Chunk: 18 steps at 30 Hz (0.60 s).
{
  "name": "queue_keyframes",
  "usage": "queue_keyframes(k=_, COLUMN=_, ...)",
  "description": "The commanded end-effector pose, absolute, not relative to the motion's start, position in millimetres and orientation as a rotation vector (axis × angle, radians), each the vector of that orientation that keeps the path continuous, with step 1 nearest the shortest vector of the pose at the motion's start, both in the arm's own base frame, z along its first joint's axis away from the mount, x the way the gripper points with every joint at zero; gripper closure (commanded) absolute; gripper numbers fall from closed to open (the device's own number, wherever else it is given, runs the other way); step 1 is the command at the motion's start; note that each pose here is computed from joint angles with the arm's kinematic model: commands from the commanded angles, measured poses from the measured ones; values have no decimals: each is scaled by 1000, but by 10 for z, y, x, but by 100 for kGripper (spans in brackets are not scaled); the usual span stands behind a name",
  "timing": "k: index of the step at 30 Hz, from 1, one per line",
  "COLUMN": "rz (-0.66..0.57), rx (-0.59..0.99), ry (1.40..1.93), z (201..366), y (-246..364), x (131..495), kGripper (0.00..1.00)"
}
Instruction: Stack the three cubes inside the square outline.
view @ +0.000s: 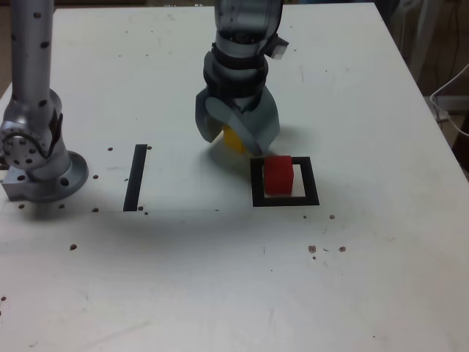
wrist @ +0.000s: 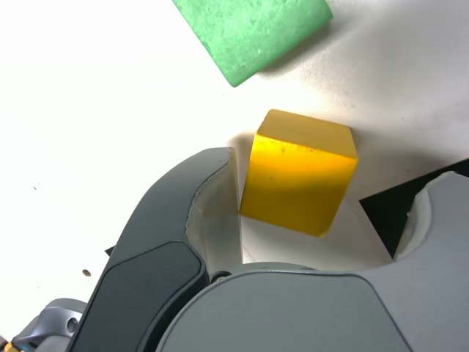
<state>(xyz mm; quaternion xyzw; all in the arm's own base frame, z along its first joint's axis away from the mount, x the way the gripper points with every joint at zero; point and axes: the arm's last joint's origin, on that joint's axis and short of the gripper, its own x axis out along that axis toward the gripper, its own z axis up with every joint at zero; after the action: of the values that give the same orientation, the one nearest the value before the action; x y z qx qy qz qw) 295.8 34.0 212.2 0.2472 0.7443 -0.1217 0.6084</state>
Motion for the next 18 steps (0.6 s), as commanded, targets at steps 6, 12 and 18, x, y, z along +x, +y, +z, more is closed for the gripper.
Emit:
queue_keyframes(k=6, rz=-264, rx=560, ry=1729, z=2079, y=368, x=2961, kGripper=44)
queue_keyframes(k=12, rz=-251, rx=556, ry=1737, z=2065, y=400, x=2956, kGripper=55)
queue_keyframes(k=18, rz=-242, rx=549, ry=1737, z=2066, y=421, x=2954, kGripper=70)
